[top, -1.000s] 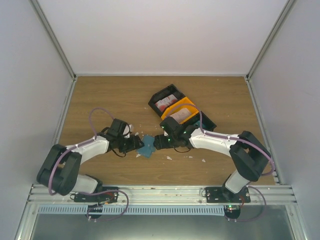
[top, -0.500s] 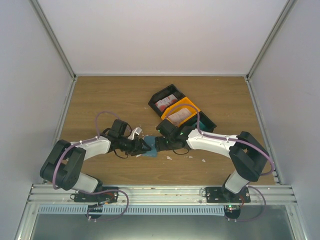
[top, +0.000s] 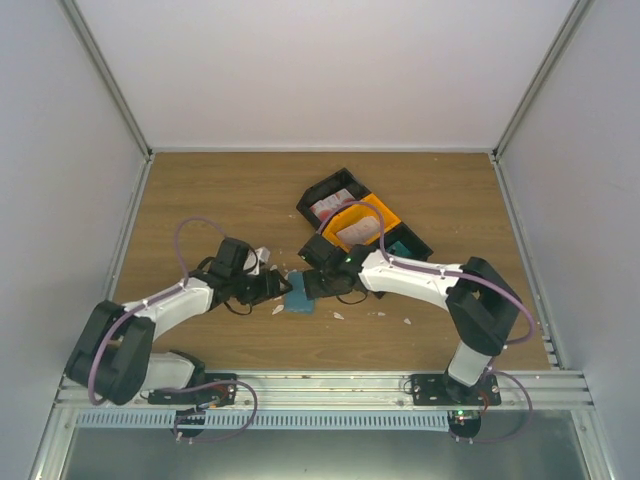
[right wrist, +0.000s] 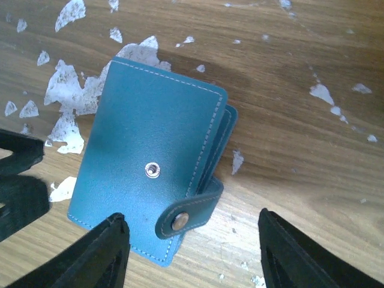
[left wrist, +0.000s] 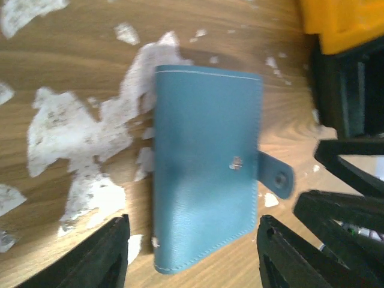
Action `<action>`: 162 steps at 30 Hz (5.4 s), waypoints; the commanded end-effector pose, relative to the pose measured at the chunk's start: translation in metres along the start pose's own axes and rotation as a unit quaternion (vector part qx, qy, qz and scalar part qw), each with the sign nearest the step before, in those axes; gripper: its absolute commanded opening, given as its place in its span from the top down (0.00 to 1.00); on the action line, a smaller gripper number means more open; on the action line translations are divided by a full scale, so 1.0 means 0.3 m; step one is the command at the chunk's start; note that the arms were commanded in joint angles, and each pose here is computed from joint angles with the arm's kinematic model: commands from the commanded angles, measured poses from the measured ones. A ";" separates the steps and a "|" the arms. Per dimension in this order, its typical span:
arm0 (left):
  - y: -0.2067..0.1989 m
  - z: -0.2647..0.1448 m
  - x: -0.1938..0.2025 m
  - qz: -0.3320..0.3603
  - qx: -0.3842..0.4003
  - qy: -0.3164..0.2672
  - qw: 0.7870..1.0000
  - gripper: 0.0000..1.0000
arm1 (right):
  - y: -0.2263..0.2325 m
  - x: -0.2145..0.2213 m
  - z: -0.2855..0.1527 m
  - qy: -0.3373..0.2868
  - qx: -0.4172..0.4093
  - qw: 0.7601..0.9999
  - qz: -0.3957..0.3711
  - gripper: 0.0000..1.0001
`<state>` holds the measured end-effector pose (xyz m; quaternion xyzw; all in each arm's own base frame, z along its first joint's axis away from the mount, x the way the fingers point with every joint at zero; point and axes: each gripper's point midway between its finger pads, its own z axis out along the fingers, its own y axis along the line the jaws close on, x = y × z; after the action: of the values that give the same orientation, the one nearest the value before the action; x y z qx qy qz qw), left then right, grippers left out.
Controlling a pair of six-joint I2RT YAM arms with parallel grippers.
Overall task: Put the credit cards into the card holder
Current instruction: Close the card holder at the center of the board.
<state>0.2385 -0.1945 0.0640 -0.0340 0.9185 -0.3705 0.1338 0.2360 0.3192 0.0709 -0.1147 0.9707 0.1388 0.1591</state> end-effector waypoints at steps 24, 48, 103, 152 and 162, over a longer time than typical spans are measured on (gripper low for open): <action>0.018 0.117 0.108 -0.017 0.016 0.053 0.998 0.72 | 0.010 -0.011 0.020 -0.001 0.025 1.000 -0.007 1.00; 0.032 0.094 0.070 -0.010 -0.010 0.020 1.000 0.61 | 0.003 -0.010 0.027 0.000 0.014 1.000 -0.013 0.99; 0.074 0.129 0.033 -0.022 -0.009 0.019 1.000 0.75 | 0.088 -0.044 0.157 -0.034 -0.042 0.995 -0.083 1.00; 0.084 0.134 0.037 -0.024 -0.014 0.023 0.999 0.77 | 0.005 0.136 0.272 0.072 -0.054 0.992 -0.087 0.99; 0.096 0.136 0.043 -0.027 -0.020 0.025 0.999 0.78 | -0.056 0.220 0.277 0.076 -0.077 0.992 -0.062 0.99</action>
<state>0.2325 -0.2090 0.0212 -0.0505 0.9222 -0.3731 0.0878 0.2556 0.3618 0.0334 -0.1981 0.9283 0.2441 0.1987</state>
